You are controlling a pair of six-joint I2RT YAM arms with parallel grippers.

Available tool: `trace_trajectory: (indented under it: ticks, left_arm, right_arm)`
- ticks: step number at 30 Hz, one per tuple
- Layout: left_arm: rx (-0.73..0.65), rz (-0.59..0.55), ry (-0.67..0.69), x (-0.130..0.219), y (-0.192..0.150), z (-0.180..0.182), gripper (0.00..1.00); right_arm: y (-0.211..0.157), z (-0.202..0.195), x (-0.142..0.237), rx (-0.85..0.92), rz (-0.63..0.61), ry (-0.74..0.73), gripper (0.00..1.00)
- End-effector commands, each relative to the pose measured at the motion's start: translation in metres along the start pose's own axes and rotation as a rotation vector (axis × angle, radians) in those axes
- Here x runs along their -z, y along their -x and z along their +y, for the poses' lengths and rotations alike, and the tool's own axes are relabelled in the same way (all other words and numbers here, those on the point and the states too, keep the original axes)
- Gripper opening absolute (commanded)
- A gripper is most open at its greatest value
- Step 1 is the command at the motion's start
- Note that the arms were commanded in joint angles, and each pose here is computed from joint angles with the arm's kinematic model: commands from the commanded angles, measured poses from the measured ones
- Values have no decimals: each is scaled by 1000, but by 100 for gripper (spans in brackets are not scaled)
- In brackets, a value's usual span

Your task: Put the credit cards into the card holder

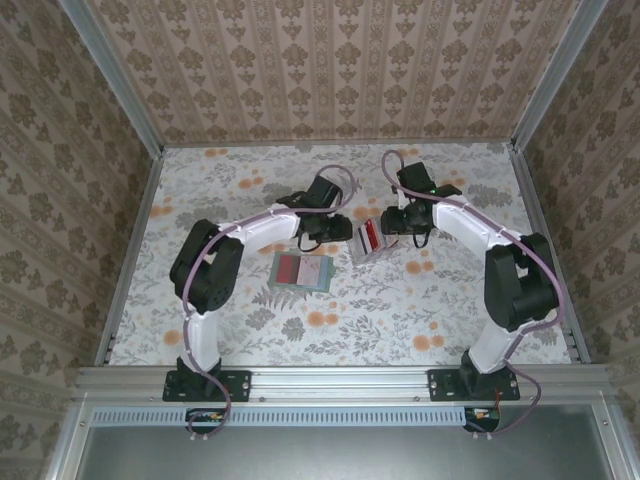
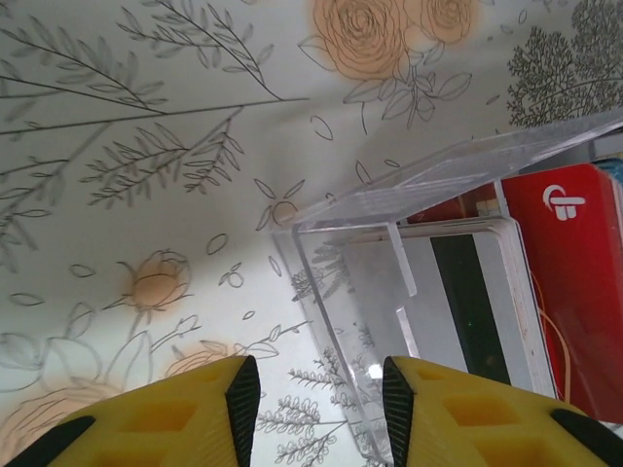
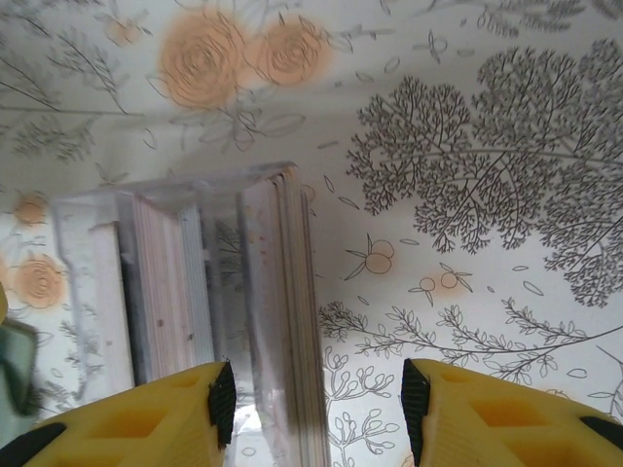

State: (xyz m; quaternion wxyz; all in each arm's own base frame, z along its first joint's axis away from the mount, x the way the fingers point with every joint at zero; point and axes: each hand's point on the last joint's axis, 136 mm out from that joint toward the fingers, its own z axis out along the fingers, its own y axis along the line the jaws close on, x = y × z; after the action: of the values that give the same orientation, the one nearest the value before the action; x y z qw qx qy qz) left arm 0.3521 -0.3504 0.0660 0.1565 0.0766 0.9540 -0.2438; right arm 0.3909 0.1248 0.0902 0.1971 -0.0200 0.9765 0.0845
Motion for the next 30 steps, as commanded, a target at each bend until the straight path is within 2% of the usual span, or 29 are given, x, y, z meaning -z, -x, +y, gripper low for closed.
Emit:
trace_trajectory:
  ticks: [1, 12, 22, 30]
  left_arm:
    - [-32, 31, -36, -6, -1, -15, 43]
    - [-26, 87, -27, -30, -11, -10, 43]
    - [10, 121, 21, -41, -29, 13, 42]
    - [17, 120, 25, -40, -30, 16, 42]
  right_arm:
    - [-5, -1, -7, 10, 37, 11, 51]
    - [-10, -3, -27, -5, 75, 17, 51]
    - [0, -16, -11, -34, 28, -4, 51]
    - [5, -15, -1, -36, 6, 4, 51]
